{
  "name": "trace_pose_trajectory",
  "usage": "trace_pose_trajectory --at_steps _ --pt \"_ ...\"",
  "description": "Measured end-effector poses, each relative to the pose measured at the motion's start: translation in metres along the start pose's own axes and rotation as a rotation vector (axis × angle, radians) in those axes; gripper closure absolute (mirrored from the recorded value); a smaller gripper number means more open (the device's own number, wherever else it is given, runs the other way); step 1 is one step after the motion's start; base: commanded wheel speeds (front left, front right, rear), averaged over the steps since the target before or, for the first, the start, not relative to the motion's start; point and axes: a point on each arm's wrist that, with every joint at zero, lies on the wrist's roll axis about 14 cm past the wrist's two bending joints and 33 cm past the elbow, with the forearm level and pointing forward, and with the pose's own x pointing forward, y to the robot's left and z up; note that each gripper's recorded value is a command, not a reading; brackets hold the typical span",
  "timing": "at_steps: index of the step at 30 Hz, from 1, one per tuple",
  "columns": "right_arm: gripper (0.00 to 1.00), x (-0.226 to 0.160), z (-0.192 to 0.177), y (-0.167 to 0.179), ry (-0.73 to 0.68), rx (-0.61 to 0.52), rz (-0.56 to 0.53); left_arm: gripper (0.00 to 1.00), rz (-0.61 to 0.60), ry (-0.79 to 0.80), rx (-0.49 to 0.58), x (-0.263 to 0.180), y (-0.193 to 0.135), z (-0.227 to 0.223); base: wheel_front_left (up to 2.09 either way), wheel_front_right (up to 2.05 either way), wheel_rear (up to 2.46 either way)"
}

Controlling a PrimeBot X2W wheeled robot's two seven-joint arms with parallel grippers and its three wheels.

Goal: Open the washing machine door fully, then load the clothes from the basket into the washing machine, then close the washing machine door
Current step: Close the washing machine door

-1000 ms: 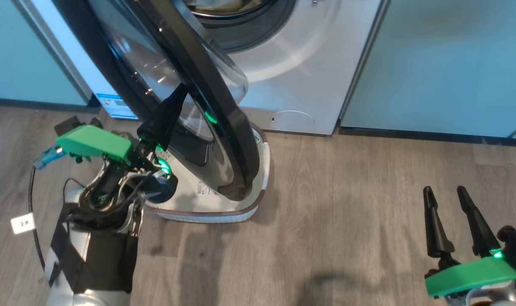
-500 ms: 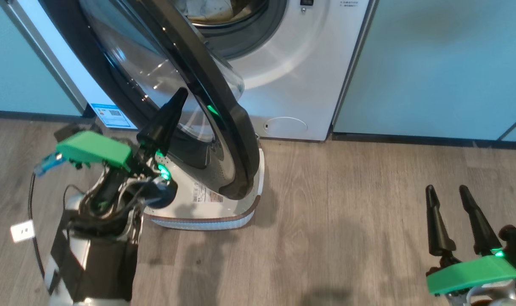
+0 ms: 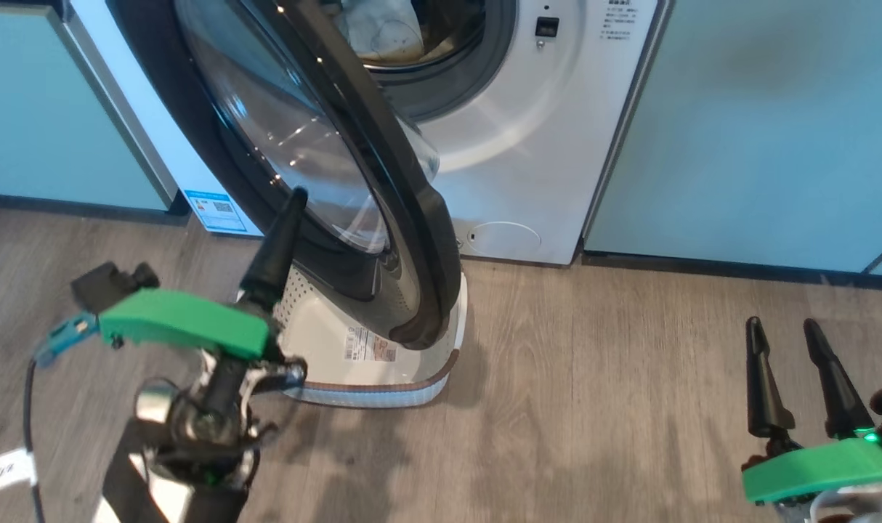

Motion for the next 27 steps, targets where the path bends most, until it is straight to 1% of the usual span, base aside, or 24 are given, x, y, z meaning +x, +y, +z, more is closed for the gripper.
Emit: trace_pose_trajectory --at_steps 2,6,8,9,12,15,20,23,27 --pt "0.00 0.000 0.002 0.000 -0.006 -0.001 0.001 0.00 0.016 -0.016 0.120 -0.007 0.002 0.000 0.00 0.00 0.00" --pt "0.00 -0.002 0.006 0.001 -0.019 -0.001 0.002 0.00 0.059 -0.013 0.412 -0.023 0.017 -0.006 0.00 0.00 0.00" --pt "0.00 -0.004 0.007 0.001 -0.021 -0.002 0.001 0.00 0.084 -0.016 0.525 -0.031 0.025 -0.008 0.00 0.00 0.00" --pt "0.00 -0.006 0.007 0.001 -0.020 -0.002 -0.001 0.00 0.100 -0.010 0.601 -0.035 0.029 -0.011 0.00 0.00 0.00" --pt "0.00 -0.012 0.005 0.000 -0.012 -0.001 -0.008 0.00 0.123 -0.007 0.771 -0.043 0.033 -0.015 0.00 0.00 0.00" --pt "0.00 -0.016 0.004 -0.001 -0.010 -0.002 -0.013 0.00 0.152 0.006 0.879 -0.051 0.040 -0.020 0.00 0.00 0.00" --pt "0.00 -0.023 0.002 -0.004 -0.001 -0.009 -0.025 0.00 0.206 0.043 1.004 -0.068 0.054 -0.027 0.00 0.00 0.00" --pt "0.00 -0.028 -0.001 -0.006 0.013 -0.008 -0.034 0.00 0.229 0.049 1.053 -0.075 0.059 -0.029 0.00 0.00 0.00" --pt "0.00 -0.031 -0.002 -0.007 0.015 -0.007 -0.039 0.00 0.240 0.049 1.079 -0.082 0.060 -0.031 0.00 0.00 0.00"
